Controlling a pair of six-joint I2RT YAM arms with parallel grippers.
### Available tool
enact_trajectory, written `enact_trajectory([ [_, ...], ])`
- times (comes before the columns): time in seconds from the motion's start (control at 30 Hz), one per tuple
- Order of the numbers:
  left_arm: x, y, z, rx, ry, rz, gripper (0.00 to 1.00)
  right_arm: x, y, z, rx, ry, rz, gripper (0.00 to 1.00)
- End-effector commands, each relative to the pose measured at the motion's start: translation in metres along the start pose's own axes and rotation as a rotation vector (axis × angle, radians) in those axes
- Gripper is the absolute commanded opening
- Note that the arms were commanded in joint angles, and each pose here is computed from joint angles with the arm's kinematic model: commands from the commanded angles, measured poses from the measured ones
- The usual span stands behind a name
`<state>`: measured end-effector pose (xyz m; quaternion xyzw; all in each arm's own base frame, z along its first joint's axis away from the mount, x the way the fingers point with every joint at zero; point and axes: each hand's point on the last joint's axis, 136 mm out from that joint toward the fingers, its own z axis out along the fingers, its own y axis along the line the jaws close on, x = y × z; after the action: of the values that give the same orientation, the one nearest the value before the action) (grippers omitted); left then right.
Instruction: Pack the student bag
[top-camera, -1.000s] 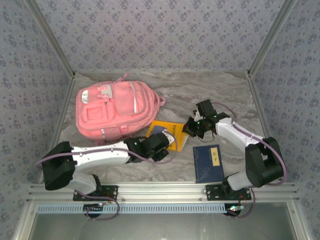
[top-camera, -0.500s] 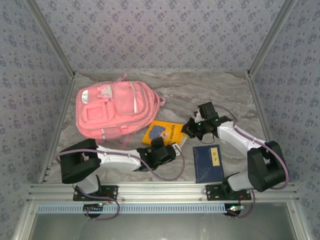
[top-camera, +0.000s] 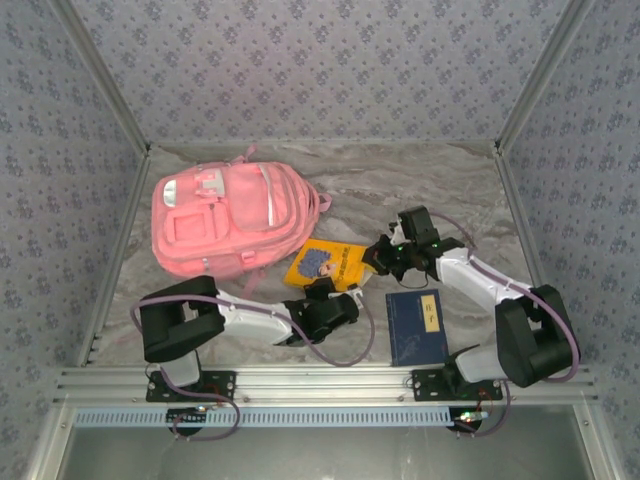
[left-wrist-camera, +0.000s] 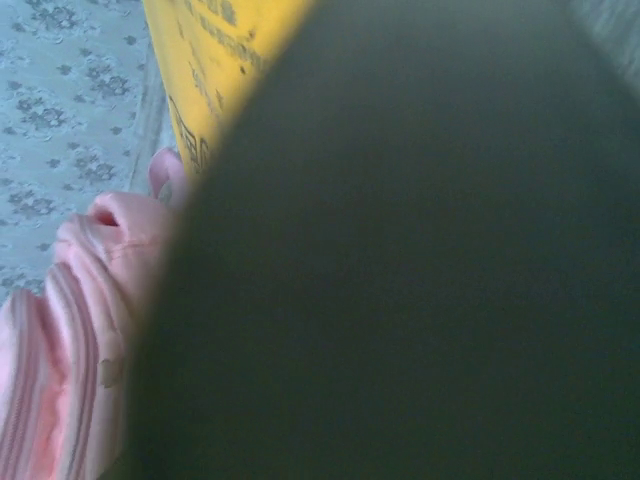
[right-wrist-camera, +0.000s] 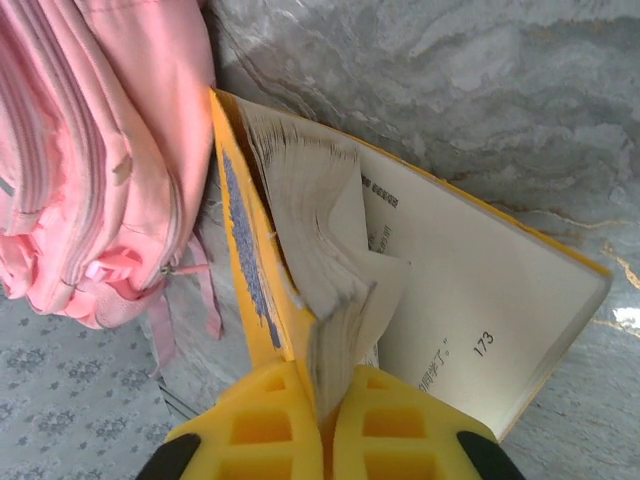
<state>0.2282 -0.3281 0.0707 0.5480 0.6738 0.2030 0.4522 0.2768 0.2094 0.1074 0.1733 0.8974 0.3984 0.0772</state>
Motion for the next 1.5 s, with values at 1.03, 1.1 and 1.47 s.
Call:
enact_trajectory([
  [1.03,-0.033,0.290,-0.128,0.521,-0.588,-2.044,0.00,0.007,0.137,-0.098,-0.578,-0.348,-0.215,0.89],
  [1.1,-0.035,0.293,-0.129,0.560,-0.604,-2.119,0.00,0.008,0.149,-0.097,-0.645,-0.341,-0.164,0.91],
  [1.47,-0.027,0.312,-0.146,0.608,-0.698,-2.284,0.00,0.051,0.227,-0.070,-0.860,-0.147,-0.099,0.92],
])
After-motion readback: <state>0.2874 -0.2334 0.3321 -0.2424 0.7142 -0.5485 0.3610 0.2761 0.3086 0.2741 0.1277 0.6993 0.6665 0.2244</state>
